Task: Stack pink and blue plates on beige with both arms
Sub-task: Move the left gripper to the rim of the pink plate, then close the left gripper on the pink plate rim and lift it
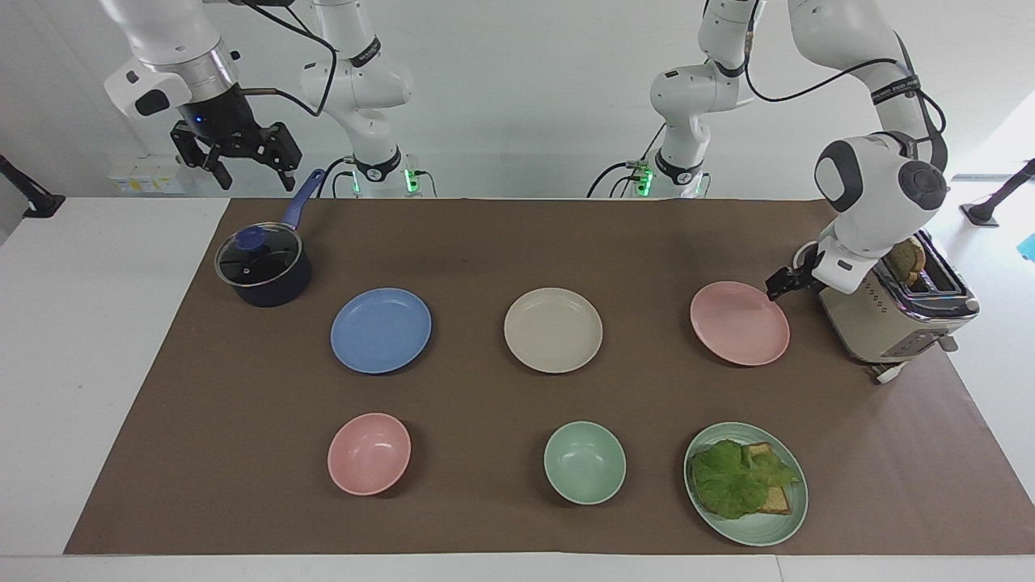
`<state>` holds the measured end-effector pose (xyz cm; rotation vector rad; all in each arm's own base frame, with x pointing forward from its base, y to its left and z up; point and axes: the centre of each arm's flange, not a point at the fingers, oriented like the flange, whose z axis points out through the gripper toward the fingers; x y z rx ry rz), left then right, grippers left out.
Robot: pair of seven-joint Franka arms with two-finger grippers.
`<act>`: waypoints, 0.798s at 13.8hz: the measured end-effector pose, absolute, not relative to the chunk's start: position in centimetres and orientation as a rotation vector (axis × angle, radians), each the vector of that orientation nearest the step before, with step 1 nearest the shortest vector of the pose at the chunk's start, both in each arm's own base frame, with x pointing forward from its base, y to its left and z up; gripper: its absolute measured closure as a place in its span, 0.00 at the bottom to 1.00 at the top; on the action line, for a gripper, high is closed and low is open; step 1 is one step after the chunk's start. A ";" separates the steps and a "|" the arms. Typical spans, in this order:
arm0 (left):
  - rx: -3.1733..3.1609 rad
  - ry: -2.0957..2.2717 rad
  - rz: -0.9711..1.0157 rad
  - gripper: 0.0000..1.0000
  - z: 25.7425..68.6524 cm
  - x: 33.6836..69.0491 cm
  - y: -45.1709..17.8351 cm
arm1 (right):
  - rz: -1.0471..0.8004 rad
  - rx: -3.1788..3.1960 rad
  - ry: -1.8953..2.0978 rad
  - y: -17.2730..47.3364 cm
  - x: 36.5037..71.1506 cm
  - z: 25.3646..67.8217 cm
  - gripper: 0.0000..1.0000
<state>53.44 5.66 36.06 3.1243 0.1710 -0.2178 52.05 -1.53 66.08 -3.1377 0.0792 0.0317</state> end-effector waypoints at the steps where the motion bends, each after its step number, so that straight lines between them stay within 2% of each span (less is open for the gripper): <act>1: 3.124 0.182 -0.213 0.00 34.8 53.2 5.6 | 0.032 -3.138 0.073 -1.5 52.1 66.1 0.00; 3: 3.123 0.197 -0.217 0.00 33.5 53.1 5.6 | 0.032 -3.138 0.060 -1.5 52.1 66.1 0.00; 6: 3.122 0.206 -0.221 0.33 33.3 53.0 5.6 | 0.032 -3.138 0.058 -1.6 52.0 66.1 0.00; 11: 3.118 0.232 -0.261 0.33 32.2 52.2 5.5 | 0.032 -3.138 0.027 -2.6 52.0 66.1 0.00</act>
